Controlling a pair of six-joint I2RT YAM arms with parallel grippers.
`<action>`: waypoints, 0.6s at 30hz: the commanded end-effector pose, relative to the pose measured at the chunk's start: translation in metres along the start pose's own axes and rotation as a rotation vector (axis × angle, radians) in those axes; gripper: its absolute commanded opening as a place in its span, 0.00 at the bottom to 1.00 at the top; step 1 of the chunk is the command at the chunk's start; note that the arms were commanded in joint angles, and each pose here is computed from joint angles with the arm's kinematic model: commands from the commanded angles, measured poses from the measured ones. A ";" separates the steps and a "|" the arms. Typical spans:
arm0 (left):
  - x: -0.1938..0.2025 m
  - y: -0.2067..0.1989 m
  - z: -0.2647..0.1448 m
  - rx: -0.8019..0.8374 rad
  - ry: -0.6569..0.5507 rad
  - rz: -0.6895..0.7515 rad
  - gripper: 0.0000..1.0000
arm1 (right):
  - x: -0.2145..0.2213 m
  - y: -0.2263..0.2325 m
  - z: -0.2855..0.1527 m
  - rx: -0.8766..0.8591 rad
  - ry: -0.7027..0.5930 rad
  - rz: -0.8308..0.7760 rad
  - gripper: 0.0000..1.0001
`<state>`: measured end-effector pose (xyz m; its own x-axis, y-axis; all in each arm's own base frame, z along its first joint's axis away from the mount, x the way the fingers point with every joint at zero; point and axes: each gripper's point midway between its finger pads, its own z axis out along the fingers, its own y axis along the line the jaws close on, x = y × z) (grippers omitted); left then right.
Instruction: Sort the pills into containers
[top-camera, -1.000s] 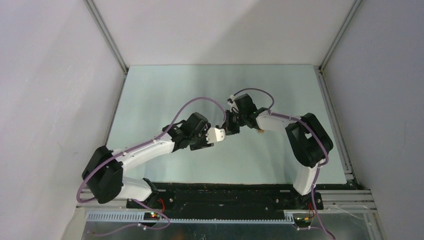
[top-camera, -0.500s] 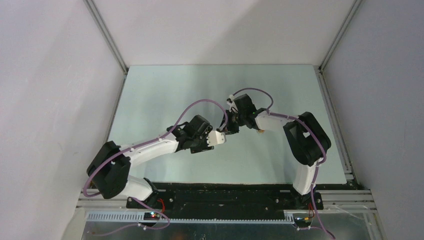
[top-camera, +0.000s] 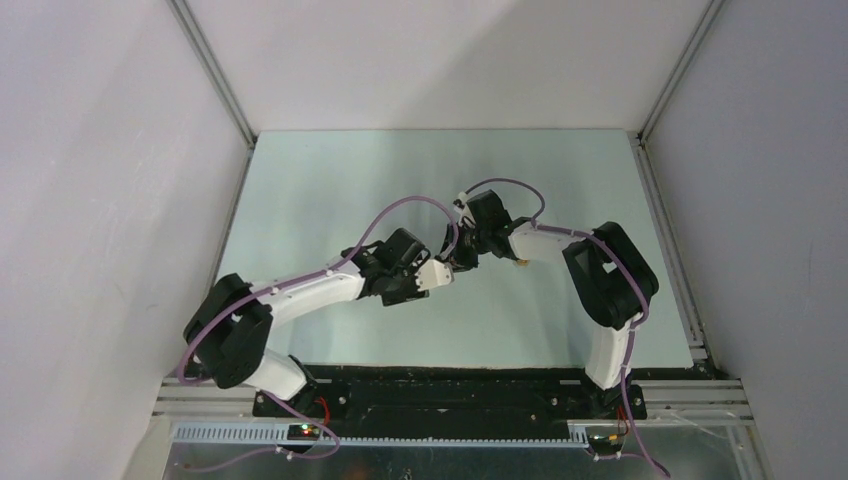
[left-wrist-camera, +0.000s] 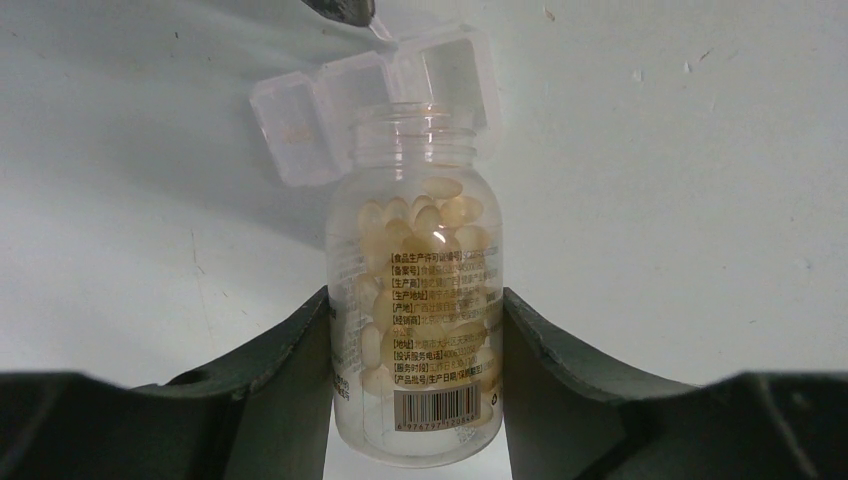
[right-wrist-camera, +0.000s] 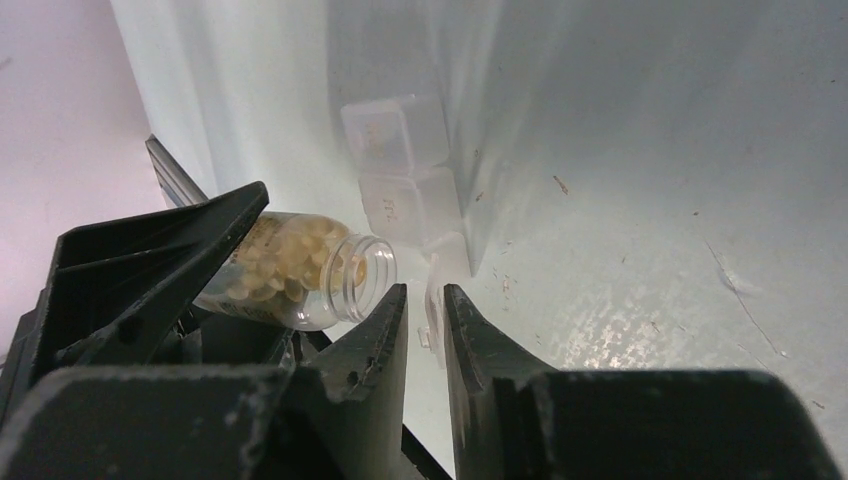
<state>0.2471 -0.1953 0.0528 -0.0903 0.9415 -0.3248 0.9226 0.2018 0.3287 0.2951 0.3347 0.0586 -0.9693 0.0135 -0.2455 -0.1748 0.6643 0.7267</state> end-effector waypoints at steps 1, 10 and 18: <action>-0.017 0.012 -0.008 -0.032 -0.027 -0.020 0.00 | -0.001 -0.003 0.002 -0.001 -0.003 -0.015 0.25; -0.020 0.009 -0.004 -0.022 0.008 -0.016 0.00 | 0.001 -0.006 0.003 0.008 0.007 -0.006 0.29; -0.018 0.011 -0.002 -0.036 0.025 -0.020 0.00 | 0.001 -0.005 0.002 0.008 0.005 -0.006 0.29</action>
<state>0.2480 -0.2021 0.0517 -0.1117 0.9515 -0.2865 0.9247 0.2052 0.3208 0.2935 0.3338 0.0535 -0.9729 0.0105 -0.2311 -0.1647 0.6703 0.7235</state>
